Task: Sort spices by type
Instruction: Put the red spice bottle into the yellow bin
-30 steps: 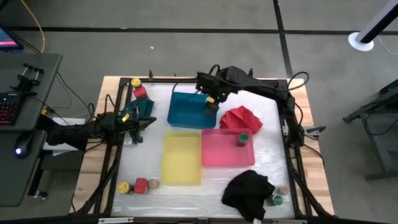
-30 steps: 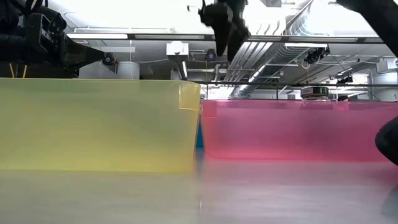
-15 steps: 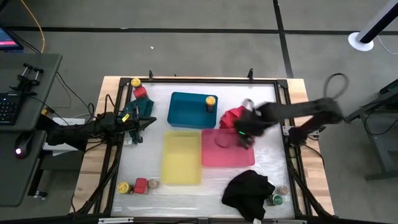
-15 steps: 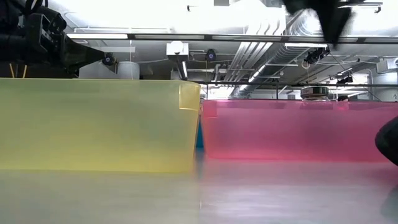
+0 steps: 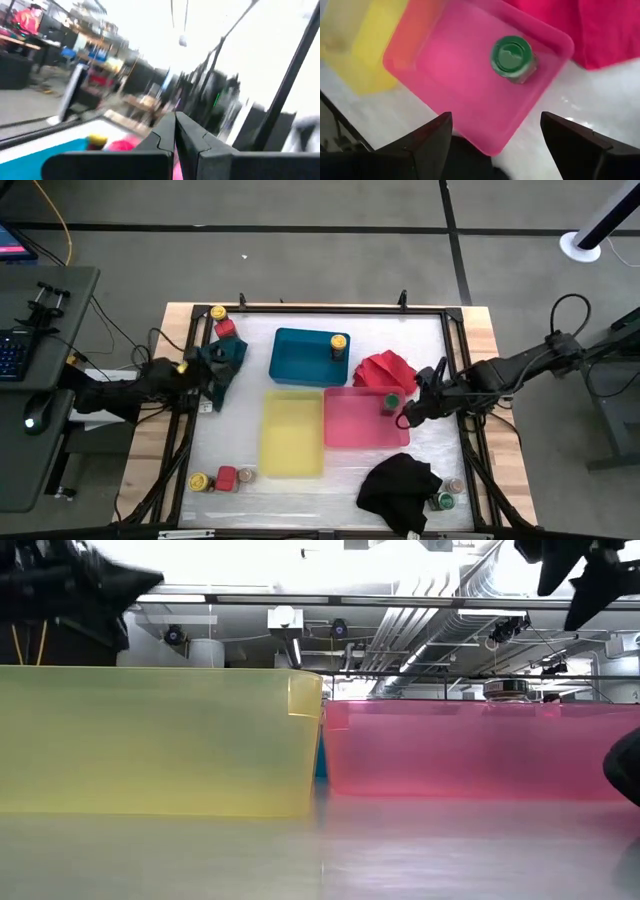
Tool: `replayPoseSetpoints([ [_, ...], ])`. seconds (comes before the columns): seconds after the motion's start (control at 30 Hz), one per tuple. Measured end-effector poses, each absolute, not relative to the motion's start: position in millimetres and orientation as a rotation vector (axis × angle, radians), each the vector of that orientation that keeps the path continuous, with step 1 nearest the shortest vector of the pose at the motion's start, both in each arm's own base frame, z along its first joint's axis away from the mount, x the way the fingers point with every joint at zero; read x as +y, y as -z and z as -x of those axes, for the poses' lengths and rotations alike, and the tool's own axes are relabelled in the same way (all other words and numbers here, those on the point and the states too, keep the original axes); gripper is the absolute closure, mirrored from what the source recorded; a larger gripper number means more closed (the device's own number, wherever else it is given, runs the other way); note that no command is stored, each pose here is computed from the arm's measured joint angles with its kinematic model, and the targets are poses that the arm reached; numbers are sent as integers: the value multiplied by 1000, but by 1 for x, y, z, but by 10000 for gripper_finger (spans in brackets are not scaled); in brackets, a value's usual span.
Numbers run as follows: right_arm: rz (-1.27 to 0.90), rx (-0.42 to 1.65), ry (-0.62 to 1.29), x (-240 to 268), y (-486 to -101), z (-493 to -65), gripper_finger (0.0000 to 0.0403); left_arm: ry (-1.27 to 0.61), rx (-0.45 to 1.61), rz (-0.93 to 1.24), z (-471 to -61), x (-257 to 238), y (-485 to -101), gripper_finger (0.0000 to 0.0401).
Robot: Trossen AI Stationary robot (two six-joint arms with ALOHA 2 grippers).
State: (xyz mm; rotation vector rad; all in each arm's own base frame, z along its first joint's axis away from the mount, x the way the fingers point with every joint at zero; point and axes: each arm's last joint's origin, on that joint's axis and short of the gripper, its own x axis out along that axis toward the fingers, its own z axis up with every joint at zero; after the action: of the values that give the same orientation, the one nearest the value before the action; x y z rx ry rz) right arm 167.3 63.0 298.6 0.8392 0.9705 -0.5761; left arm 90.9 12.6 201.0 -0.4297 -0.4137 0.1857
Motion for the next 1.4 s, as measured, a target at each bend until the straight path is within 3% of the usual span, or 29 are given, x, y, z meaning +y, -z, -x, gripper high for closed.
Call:
replayPoseSetpoints([
  [0.07,-771,974,528,64,-296,-169,104,-169,-482,477,-90,13,-212,401],
  [0.17,-691,976,502,63,-292,-170,104,-208,-388,502,-98,14,-234,401],
  [0.4,-591,1002,461,57,-291,-172,104,-308,287,411,-143,15,-303,401],
  [0.53,-587,1006,457,57,-291,-172,104,-92,705,418,-160,0,-334,401],
  [0.63,-587,998,466,57,-291,-172,104,97,901,426,-168,-29,-345,401],
  [0.8,-580,996,464,56,-291,-172,104,263,1044,427,-168,-94,-335,401],
  [1.0,-567,980,481,56,-291,-172,104,128,1254,688,-161,-162,-310,401],
  [1.13,-546,952,509,55,-292,-172,104,10,1391,719,-164,-179,-290,399],
  [1.4,-509,949,502,54,-292,-173,104,23,1447,598,-181,-186,-268,398],
])
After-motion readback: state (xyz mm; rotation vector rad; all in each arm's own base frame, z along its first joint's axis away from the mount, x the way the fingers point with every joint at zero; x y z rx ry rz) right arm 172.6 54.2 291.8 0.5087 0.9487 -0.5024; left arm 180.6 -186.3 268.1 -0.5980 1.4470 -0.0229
